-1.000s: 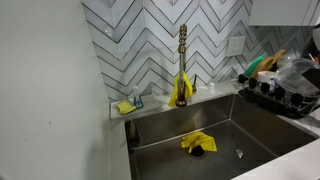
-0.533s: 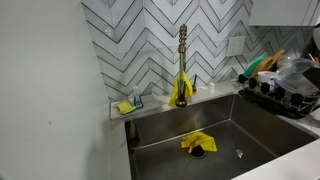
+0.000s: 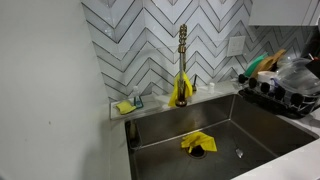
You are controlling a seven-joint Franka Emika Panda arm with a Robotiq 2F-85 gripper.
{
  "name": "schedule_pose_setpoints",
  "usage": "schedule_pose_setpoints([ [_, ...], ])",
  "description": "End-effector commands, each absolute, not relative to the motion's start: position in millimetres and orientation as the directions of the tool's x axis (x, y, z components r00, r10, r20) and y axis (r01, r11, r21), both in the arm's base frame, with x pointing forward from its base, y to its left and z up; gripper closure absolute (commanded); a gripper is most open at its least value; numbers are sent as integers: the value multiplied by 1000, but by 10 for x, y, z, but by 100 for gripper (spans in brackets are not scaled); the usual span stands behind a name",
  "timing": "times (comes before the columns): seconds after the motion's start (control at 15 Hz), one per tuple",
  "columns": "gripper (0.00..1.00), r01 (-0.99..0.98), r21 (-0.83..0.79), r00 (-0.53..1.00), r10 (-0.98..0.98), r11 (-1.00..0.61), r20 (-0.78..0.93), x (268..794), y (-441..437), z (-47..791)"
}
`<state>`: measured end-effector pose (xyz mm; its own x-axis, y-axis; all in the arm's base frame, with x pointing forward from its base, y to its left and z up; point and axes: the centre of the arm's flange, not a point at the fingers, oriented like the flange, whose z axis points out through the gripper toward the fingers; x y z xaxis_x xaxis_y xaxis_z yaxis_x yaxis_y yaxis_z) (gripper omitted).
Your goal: Pick up the brown lid from the silver cup and put it on the kitchen counter, pick up the green measuring spoon and put it in the silver cup
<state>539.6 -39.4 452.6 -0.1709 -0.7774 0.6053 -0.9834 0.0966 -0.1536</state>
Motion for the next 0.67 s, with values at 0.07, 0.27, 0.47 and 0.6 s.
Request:
schedule_pose_setpoints([
  [0.07,0,-977,-214,-138,-767,0,627,5263,-390,4817],
  [0.27,0,-955,-271,-62,-812,-121,580,5239,-412,5043],
  [0.47,0,-925,-305,44,-859,-228,509,5250,-484,5235],
  [0.6,0,-916,-292,124,-887,-274,445,5225,-566,5315],
])
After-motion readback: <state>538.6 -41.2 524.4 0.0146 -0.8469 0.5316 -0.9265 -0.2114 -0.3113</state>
